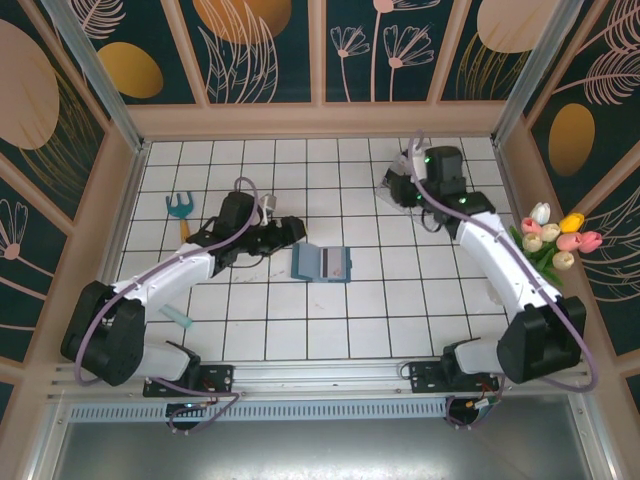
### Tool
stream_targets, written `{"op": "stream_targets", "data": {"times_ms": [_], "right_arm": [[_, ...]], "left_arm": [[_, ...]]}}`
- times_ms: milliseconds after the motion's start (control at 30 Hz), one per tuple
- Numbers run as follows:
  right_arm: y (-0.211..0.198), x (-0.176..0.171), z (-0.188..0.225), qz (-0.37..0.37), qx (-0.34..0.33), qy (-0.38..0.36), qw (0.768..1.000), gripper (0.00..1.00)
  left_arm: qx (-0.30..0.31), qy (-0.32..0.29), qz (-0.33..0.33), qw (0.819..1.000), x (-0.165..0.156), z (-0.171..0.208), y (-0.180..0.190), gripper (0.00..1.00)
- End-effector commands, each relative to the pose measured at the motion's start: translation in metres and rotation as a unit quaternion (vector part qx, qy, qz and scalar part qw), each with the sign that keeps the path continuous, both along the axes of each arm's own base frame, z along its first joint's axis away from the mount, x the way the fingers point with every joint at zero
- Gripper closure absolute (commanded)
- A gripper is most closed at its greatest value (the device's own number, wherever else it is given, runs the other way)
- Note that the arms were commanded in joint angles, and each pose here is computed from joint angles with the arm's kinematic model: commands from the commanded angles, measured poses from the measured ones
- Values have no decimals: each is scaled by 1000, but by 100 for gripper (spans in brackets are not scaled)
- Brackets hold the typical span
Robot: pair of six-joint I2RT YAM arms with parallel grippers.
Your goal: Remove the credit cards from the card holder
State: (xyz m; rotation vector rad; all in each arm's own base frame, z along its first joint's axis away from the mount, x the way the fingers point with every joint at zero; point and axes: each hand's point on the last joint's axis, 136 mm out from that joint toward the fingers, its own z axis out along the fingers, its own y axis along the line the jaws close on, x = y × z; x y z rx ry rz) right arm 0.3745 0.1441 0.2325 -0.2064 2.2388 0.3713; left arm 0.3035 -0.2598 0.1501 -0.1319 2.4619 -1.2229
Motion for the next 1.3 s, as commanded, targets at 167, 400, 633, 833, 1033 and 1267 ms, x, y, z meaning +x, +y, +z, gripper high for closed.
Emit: {"op": "stream_targets", "data": {"times_ms": [167, 400, 633, 833, 1033, 1267], "right_arm": [[75, -48, -50, -44, 207, 152, 965, 59], [124, -83, -112, -25, 203, 239, 949, 59], [131, -84, -157, -55, 172, 290, 940, 75], [128, -85, -184, -62, 135, 314, 938, 86], [123, -86, -202, -75, 109, 329, 935, 87], [123, -92, -209, -70, 107, 339, 932, 87]], "left_arm": [[-34, 48, -49, 997, -10, -21, -44, 46], [6, 125, 1, 992, -3, -65, -51, 67], [28, 147, 29, 988, 4, -87, -53, 74], [49, 158, 32, 986, 2, -106, -48, 80], [54, 160, 18, 985, -1, -116, -49, 82], [64, 160, -11, 985, -6, -125, -52, 85]]}}
